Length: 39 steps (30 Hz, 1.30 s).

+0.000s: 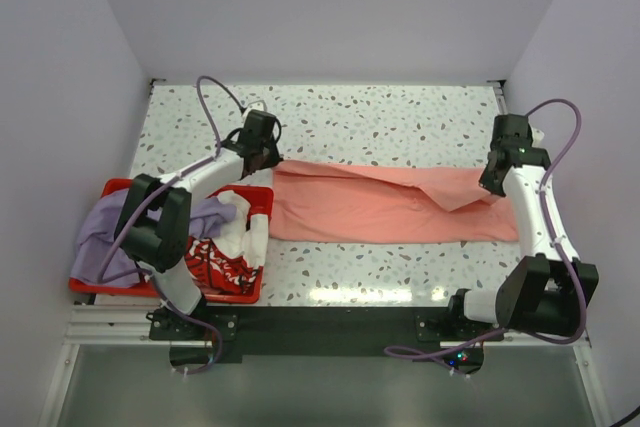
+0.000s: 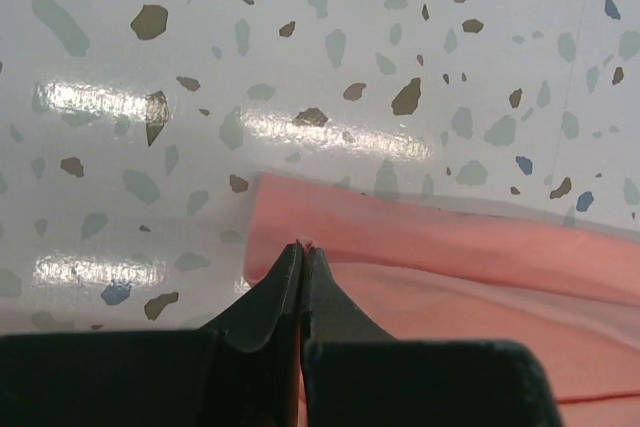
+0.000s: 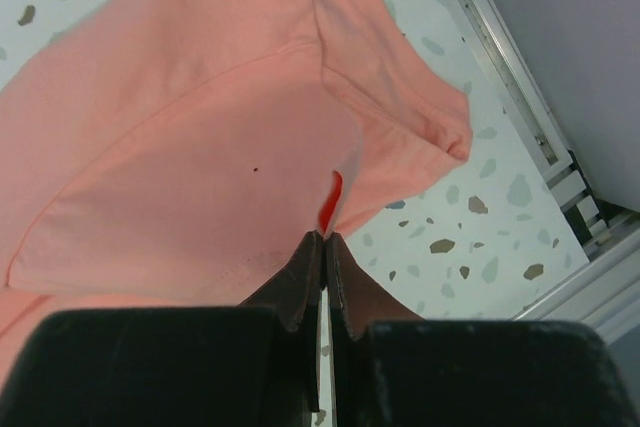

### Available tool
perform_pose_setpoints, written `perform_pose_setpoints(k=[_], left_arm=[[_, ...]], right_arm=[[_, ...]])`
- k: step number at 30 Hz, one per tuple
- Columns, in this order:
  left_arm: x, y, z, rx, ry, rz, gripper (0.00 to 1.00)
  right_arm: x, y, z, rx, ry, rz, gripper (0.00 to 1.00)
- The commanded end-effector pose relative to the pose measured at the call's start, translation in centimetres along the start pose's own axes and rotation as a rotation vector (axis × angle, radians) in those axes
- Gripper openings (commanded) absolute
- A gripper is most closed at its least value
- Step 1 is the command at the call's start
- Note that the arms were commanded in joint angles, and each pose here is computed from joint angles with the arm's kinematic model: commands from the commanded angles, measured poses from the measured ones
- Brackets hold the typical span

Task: Fold and stack the t-shirts
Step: Fold the tshirt

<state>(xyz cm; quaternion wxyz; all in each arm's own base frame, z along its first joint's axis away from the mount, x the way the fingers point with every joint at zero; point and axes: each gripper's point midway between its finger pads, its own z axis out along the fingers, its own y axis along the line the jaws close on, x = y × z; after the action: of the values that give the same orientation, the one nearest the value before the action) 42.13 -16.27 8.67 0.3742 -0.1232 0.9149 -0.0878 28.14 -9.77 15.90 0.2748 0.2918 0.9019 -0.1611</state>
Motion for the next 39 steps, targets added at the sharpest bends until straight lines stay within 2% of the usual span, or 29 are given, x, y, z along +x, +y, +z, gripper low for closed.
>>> perform_pose_setpoints(k=[1, 8, 9, 11, 12, 14, 16, 18, 19, 21, 24, 28, 32, 39], left_arm=[[0.1, 0.7, 0.0, -0.022, -0.022, -0.014, 0.00], [1.6, 1.5, 0.2, -0.036, 0.011, 0.000, 0.02], [1.6, 1.7, 0.1, -0.044, 0.012, -0.002, 0.06], [1.7, 2.1, -0.1, -0.061, 0.010, -0.006, 0.13], [1.6, 2.1, -0.4, -0.058, 0.004, -0.009, 0.25], [1.2, 1.9, -0.8, -0.049, -0.006, -0.015, 0.36], [0.3, 1.1, -1.6, -0.021, -0.025, -0.021, 0.59], [-0.8, 0.1, -2.5, 0.008, -0.054, -0.022, 0.78], [-1.2, -0.3, -2.8, 0.016, -0.066, -0.019, 0.83], [-2.2, -1.8, -3.7, 0.051, -0.095, -0.012, 0.93], [-2.8, -3.8, -4.2, 0.089, -0.109, 0.013, 1.00], [-1.7, -6.6, -4.0, 0.151, -0.076, 0.048, 1.00], [1.1, -9.7, -3.3, 0.247, -0.005, 0.091, 1.00], [5.9, -11.6, -0.8, 0.285, 0.126, 0.140, 1.00]], right_arm=[[1.6, -1.8, -0.3, 0.059, 0.040, -0.031, 0.00], [4.3, -1.9, 0.6, 0.065, 0.105, -0.027, 0.02], [4.8, -1.9, 0.7, 0.067, 0.118, -0.031, 0.04], [5.2, -2.0, 0.7, 0.071, 0.130, -0.027, 0.13], [5.5, -2.2, 0.8, 0.076, 0.139, -0.028, 0.18], [5.7, -2.4, 0.7, 0.088, 0.146, -0.026, 0.54], [5.1, -2.7, 0.4, 0.107, 0.127, -0.019, 0.99], [4.6, -2.7, 0.0, 0.102, 0.109, -0.009, 0.99], [4.4, -2.7, -0.2, 0.093, 0.100, -0.006, 0.99], [3.9, -2.4, -0.7, 0.068, 0.084, -0.004, 0.99], [3.2, -1.7, -1.0, 0.025, 0.064, -0.008, 0.99], [3.5, 1.7, -1.1, -0.171, 0.088, -0.028, 0.99], [4.2, 4.7, 0.1, -0.298, 0.129, -0.025, 0.99], [5.0, 7.6, 3.9, -0.344, 0.192, 0.011, 0.99]])
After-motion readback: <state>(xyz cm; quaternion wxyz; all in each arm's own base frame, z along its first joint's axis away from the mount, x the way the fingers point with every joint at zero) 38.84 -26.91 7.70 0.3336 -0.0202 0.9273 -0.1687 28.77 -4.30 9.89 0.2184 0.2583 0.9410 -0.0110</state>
